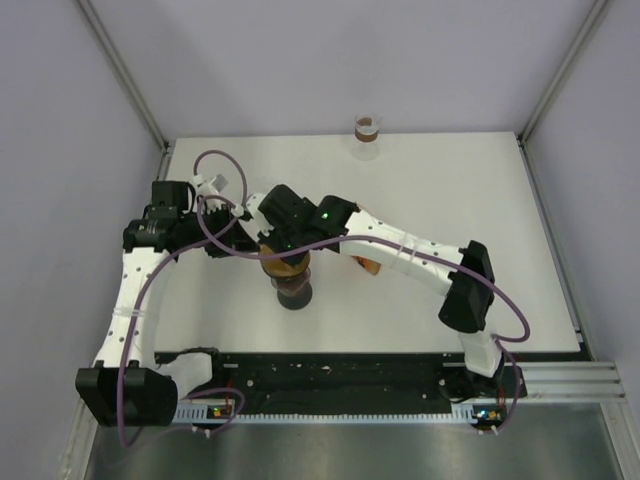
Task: Place the coffee filter in the dripper
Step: Place the coffee filter in the dripper holder, then move the coffee server to the center of the board.
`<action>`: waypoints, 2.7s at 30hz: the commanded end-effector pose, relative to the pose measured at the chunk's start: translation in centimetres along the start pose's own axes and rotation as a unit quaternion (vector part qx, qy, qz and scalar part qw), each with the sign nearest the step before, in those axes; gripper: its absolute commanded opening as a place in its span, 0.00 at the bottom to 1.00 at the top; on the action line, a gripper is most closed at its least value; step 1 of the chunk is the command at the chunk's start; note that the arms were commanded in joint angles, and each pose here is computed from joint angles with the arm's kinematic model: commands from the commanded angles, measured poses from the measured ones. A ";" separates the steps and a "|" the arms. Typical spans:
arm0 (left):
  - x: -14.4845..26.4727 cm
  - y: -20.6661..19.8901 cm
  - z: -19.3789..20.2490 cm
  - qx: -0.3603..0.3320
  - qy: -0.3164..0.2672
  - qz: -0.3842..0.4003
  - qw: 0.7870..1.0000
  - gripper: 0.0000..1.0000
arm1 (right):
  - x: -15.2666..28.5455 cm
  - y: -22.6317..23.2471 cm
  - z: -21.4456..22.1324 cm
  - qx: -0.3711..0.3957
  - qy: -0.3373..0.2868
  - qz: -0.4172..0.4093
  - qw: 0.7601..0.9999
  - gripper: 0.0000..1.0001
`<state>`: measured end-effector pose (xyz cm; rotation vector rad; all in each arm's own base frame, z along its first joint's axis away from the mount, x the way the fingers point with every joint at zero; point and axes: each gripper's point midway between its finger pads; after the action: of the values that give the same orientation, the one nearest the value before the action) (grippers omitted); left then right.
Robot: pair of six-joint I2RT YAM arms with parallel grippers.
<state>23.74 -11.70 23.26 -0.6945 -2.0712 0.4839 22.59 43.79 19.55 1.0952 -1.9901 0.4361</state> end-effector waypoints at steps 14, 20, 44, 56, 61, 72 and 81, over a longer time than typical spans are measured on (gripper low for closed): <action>1.0 -1.0 -1.5 -0.048 -0.025 0.004 0.999 0.33 | 8.0 1.4 -5.9 -0.001 -0.141 -0.029 0.990 0.03; 1.5 -1.3 -2.1 -0.054 -0.033 -0.001 0.998 0.43 | 9.5 1.6 -6.0 0.005 -0.154 -0.035 0.987 0.05; 6.5 3.8 -7.0 -0.094 -0.104 -0.195 0.971 0.88 | 7.6 12.6 -0.5 0.377 -0.130 -0.058 0.915 0.38; 4.0 5.6 -5.5 -0.059 -0.077 -0.174 0.980 0.86 | 13.5 11.8 1.8 0.218 -0.235 -0.196 0.927 0.47; 3.7 5.6 -5.3 -0.049 -0.076 -0.163 0.982 0.85 | 12.4 7.4 4.1 0.069 -0.262 -0.219 0.937 0.51; 3.6 5.9 -4.9 -0.037 -0.081 -0.156 0.984 0.84 | 3.9 0.9 9.8 -0.194 -0.247 -0.235 0.920 0.43; 3.7 6.1 -4.8 -0.034 -0.084 -0.158 0.983 0.84 | -1.3 1.7 11.5 -0.321 -0.251 -0.287 0.867 0.22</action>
<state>27.32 -4.31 23.61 -0.3443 -2.2502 0.2917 15.12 35.48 7.62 1.2460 -1.8809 -0.5773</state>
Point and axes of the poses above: each gripper's point midway between its finger pads, its own x axis back along the fingers, its own y axis along the line the jaws close on, z = x × y, and after that the axes turned 8 degrees about -x, right-handed
